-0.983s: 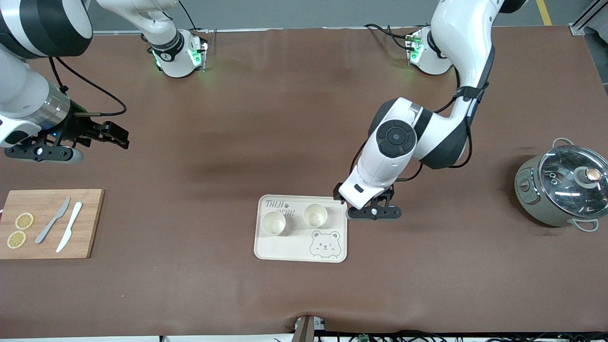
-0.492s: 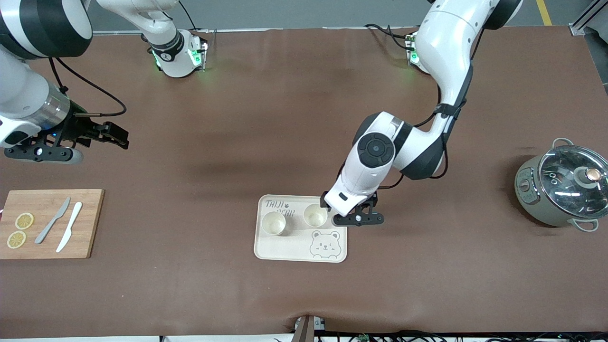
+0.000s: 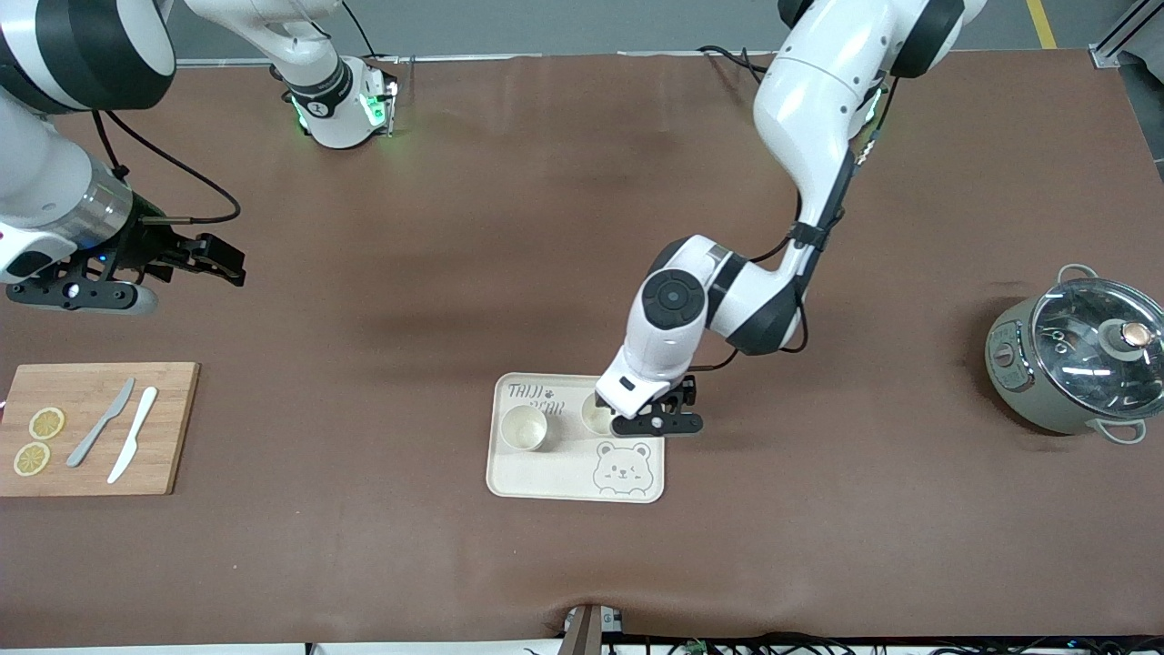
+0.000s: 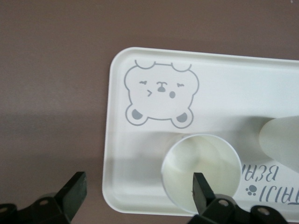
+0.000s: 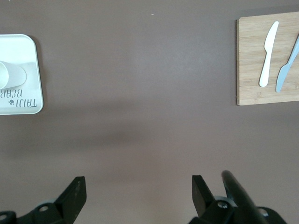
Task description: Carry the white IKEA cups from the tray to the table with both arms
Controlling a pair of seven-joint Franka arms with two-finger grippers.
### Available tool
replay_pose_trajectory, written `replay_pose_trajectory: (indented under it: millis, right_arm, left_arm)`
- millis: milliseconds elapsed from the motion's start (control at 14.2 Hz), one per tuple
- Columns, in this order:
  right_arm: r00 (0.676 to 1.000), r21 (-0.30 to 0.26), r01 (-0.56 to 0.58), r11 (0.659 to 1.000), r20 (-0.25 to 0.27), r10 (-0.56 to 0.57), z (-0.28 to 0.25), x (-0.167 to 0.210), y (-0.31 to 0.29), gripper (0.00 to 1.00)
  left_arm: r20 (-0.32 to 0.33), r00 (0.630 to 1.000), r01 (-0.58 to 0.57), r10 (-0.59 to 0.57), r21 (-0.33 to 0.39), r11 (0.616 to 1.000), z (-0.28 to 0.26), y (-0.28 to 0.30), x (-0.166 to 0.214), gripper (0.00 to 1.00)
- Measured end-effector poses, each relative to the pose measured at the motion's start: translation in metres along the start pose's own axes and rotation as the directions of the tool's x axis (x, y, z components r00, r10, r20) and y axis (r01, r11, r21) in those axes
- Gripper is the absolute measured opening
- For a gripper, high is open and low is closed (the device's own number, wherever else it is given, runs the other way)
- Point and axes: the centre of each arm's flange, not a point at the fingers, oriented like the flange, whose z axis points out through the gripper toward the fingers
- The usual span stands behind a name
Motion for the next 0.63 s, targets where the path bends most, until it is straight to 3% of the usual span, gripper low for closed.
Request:
replay_pose_trajectory:
  millis: [632]
  right_arm:
    - [1.0, 0.0, -0.001, 1.0, 0.0, 0.001, 0.0, 0.0001, 0.0006, 1.0]
  left_arm:
    - [-0.019, 1.0, 0.008, -0.008, -0.005, 1.0, 0.0086, 0.0047, 0.0057, 1.0]
